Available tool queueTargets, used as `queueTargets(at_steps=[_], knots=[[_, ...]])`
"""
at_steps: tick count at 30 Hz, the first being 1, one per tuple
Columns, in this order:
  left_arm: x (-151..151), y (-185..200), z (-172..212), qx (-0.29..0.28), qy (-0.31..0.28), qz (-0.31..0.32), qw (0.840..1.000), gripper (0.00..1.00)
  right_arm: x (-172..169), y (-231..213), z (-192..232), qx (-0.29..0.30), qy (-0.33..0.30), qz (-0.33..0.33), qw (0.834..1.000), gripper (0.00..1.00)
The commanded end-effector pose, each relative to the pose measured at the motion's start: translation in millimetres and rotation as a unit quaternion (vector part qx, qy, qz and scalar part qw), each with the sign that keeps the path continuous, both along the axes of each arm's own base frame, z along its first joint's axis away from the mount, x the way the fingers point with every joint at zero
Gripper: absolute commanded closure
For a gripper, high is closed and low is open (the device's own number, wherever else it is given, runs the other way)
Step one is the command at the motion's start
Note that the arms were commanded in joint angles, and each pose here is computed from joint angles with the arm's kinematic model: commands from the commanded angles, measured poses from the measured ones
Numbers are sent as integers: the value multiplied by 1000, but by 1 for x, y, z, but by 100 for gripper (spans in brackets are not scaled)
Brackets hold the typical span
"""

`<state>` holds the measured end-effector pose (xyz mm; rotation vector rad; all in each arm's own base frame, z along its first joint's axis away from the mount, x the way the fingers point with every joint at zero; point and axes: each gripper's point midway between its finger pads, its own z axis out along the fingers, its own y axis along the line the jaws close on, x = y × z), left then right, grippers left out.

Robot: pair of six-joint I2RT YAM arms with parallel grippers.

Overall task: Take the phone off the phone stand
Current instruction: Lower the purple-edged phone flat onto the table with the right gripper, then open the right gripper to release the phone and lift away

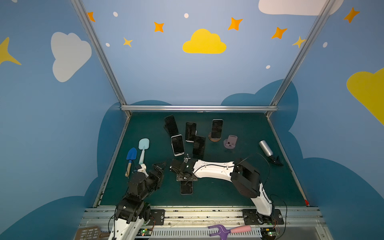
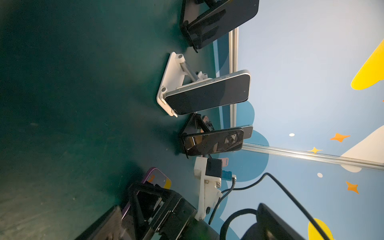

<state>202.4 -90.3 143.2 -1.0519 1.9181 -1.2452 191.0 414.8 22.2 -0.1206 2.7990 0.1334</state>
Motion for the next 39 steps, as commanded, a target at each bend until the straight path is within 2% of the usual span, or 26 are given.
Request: queueTargets(at_steps=[1,8,13,19,26,29,33,36,39], knots=[[-1,-1,0,-3,-6,-4,1000,0,-9,-42,-33,-105,24,-10,994,22],[-5,0,7,-7,-20,-4,1000,0,-9,-42,-25,-107,23,-20,994,21],[-5,-2,12,-10,-26,-8,1000,0,-5,-43,-1,-99,7,-24,995,20],[-5,0,29,9,-45,-9,999,0,1,-32,34,-75,-21,37,996,13],[0,-2,35,20,-39,-17,999,0,6,-24,65,-51,-43,101,993,13],[1,-3,37,21,-38,-18,999,0,12,-39,88,-41,-49,95,993,13],[4,-4,40,24,-39,-21,999,0,24,-90,111,-27,-53,51,997,16],[9,-6,36,25,-33,-23,999,0,28,-138,112,-20,-45,18,999,18],[12,-7,29,30,-21,-26,999,0,19,-154,93,6,-22,24,999,21]])
